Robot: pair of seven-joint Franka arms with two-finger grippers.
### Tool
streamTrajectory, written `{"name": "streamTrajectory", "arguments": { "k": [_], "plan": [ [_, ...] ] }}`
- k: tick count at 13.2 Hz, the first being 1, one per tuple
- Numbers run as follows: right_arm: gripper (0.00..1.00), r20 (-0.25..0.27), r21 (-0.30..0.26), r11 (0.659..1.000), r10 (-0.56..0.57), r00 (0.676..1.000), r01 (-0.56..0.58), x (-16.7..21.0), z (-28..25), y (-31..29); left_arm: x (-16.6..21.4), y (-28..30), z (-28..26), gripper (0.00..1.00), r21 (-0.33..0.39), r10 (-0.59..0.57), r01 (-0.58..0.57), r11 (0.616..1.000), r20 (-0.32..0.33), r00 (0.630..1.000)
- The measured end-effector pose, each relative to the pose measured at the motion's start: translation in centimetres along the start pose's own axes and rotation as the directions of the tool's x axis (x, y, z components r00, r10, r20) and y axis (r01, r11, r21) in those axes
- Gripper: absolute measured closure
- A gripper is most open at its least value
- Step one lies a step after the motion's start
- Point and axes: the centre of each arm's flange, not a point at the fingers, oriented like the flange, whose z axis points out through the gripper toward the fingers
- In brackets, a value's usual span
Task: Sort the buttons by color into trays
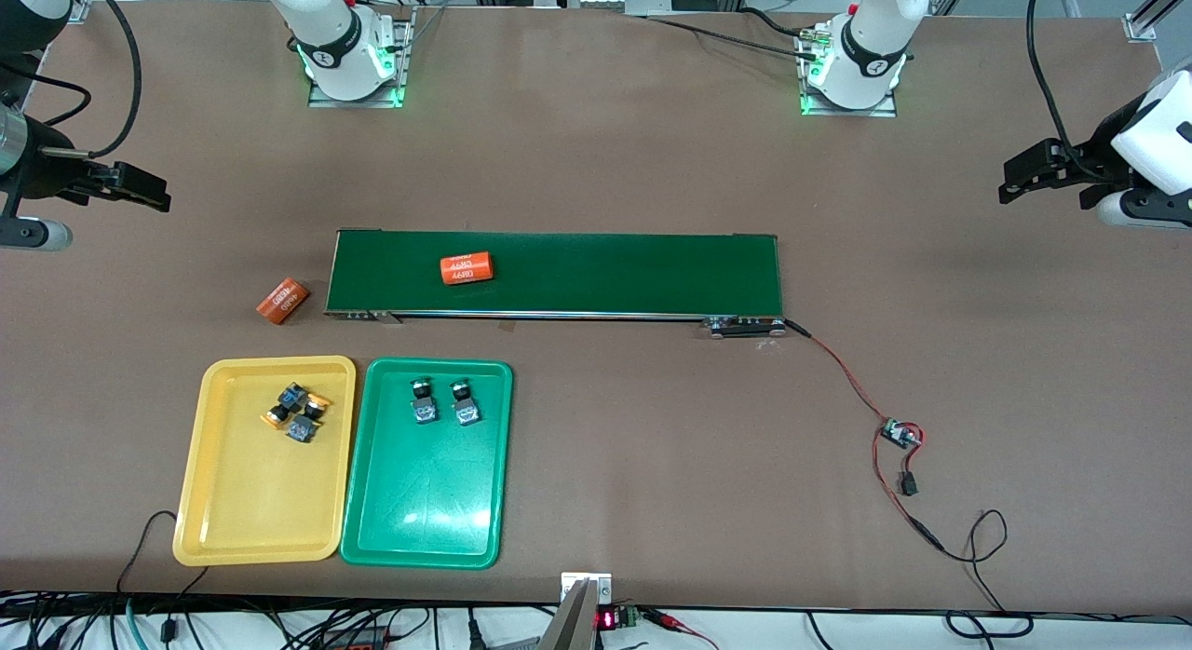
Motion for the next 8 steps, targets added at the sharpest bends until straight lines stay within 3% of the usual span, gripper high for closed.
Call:
{"name": "streamTrajectory", "arguments": {
  "k": [8],
  "plan": [
    [0.0,0.003,0.0,1.0,0.0,1.0,0.0,0.13,0.16,-0.01,-0.09,-0.01,0.07,0.0,0.0,0.0,0.0,1.0,0.008,1.0]
  ]
}}
